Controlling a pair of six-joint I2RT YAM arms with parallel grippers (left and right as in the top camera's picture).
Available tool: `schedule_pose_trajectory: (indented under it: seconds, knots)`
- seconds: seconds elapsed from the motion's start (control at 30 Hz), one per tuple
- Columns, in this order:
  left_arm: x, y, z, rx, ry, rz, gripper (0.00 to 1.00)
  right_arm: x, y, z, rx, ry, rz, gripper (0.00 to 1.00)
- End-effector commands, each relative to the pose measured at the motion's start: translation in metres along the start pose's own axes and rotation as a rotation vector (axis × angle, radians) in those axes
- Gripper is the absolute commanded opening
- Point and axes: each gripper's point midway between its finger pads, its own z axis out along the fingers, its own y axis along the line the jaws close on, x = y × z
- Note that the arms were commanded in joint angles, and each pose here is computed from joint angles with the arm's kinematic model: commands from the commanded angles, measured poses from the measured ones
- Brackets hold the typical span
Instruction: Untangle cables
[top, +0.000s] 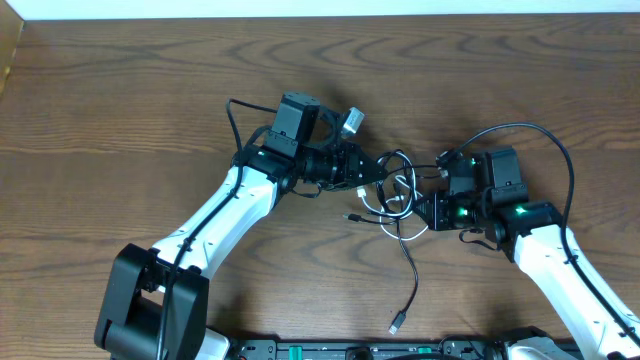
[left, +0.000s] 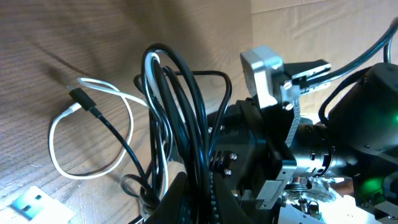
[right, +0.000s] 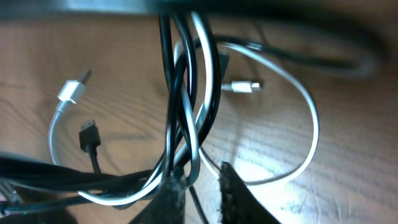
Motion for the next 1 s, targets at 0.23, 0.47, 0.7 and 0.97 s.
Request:
schedule_pose_trajectory:
  seconds: [0.23, 0.47, 0.7, 0.97]
  knots:
    - [0.002, 0.0, 0.001, 0.014, 0.014, -0.014, 0.07, -0.002, 0.0, 0.01, 0.056, -0.009, 0.014, 0.19]
    - [0.002, 0.0, 0.001, 0.014, 0.014, -0.014, 0.07, 0.008, 0.004, 0.023, 0.071, 0.032, -0.001, 0.19]
    - [0.002, 0.0, 0.001, 0.014, 0.013, -0.014, 0.08, -0.001, 0.013, 0.032, 0.063, -0.005, -0.031, 0.19]
    - [0.002, 0.0, 0.001, 0.014, 0.013, -0.014, 0.07, 0.002, -0.034, 0.026, 0.328, -0.026, 0.015, 0.18]
